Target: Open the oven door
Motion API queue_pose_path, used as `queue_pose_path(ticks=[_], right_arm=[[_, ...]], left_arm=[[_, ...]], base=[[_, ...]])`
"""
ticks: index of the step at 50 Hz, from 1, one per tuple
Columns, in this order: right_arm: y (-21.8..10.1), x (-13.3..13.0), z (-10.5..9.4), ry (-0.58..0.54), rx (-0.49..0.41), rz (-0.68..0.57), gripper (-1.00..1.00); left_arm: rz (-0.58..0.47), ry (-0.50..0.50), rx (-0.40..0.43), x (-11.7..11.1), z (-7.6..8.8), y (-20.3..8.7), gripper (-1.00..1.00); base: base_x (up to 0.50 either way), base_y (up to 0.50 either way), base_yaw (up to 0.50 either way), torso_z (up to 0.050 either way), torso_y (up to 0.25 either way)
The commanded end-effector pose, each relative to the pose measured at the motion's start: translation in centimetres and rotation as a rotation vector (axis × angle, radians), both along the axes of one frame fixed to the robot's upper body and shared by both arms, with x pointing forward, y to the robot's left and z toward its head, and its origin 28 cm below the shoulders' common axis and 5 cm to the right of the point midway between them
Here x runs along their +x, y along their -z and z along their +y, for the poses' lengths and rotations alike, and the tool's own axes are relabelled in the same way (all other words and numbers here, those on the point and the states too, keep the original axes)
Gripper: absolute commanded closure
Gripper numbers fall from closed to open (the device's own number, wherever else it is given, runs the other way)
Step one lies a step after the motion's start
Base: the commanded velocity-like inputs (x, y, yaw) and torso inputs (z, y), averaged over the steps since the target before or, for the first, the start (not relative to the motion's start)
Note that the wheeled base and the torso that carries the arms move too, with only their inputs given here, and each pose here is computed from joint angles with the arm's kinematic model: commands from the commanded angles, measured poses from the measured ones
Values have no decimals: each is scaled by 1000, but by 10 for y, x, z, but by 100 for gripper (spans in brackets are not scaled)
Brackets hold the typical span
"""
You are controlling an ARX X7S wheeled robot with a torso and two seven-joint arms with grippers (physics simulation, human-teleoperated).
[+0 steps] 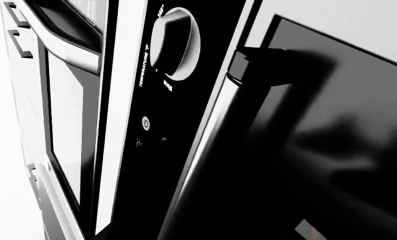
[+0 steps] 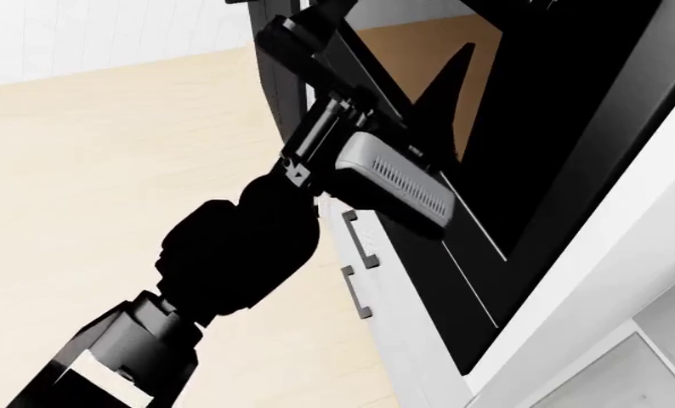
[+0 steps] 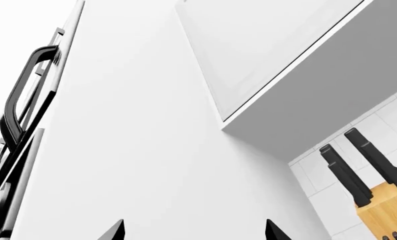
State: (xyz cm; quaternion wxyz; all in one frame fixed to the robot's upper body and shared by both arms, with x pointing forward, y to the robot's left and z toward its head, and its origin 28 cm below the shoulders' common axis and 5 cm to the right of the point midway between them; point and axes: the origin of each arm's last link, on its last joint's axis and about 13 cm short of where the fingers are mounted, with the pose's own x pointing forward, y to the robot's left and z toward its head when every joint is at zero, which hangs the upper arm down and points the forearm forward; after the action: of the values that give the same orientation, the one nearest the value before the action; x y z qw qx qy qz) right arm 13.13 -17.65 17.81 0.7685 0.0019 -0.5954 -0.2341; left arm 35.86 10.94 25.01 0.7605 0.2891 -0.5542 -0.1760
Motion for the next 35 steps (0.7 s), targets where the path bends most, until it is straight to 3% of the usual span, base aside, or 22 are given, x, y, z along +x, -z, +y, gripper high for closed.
queue_pose_path(ticks=[1,11,35], right_arm=[[0,0,0,1,2,0,-100],[0,0,0,-2,2,0,-100],[0,0,0,-5,4,-1,-100]], left_arm=[[-19,67,-20,2,-7,-4,-100],[-54,33,-61,7,-10,-11,-100],[-58,23,-10,16,-13,-10,-100]], base=[[0,0,0,0,0],[0,0,0,0,0],[0,0,0,0,0]])
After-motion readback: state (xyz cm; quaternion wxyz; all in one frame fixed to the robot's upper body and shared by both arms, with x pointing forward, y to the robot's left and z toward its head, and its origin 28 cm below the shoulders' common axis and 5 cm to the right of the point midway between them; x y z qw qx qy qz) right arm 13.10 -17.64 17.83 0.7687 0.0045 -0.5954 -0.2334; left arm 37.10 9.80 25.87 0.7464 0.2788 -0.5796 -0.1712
